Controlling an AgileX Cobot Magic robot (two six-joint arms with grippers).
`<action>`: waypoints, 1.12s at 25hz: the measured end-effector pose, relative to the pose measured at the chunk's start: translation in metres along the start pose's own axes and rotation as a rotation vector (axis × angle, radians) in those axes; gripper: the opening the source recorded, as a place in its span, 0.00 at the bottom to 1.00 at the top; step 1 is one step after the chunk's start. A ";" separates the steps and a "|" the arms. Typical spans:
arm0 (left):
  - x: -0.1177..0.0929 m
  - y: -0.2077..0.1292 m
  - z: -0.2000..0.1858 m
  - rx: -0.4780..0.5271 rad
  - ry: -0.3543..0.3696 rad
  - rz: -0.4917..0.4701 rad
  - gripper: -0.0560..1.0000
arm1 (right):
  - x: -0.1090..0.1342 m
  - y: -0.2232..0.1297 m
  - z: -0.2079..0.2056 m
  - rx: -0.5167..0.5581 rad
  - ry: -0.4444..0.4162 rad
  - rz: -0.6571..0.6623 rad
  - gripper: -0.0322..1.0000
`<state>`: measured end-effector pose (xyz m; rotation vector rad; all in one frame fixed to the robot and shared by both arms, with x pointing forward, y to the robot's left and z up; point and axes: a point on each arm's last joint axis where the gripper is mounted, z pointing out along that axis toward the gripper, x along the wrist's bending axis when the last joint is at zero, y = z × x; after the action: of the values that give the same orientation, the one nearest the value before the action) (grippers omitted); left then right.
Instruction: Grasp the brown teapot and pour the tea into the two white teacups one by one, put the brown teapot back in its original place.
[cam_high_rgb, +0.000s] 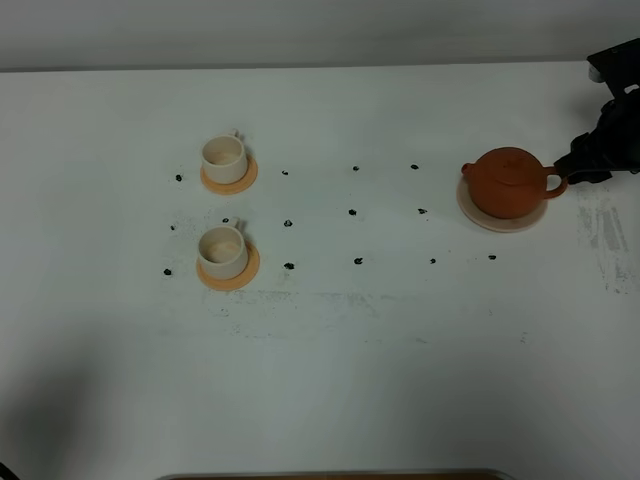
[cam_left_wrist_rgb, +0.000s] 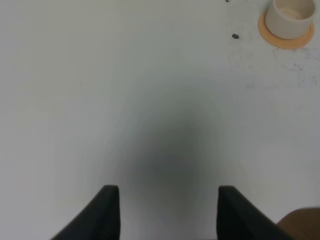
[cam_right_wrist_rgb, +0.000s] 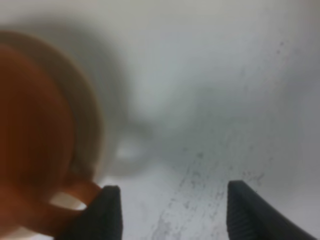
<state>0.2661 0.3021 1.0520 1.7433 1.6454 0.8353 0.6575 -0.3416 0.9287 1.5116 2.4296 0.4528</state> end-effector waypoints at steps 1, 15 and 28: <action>0.000 0.000 0.000 0.000 0.000 0.000 0.49 | 0.001 0.000 -0.002 0.000 0.004 -0.006 0.50; 0.000 0.000 0.000 0.000 0.000 0.000 0.49 | 0.009 0.000 -0.012 0.012 0.087 -0.064 0.50; 0.000 0.000 0.000 0.000 0.000 0.000 0.49 | 0.016 -0.001 -0.016 0.042 0.163 -0.093 0.50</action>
<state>0.2661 0.3021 1.0520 1.7433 1.6454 0.8353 0.6443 -0.3298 0.9421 1.4223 2.6369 0.5282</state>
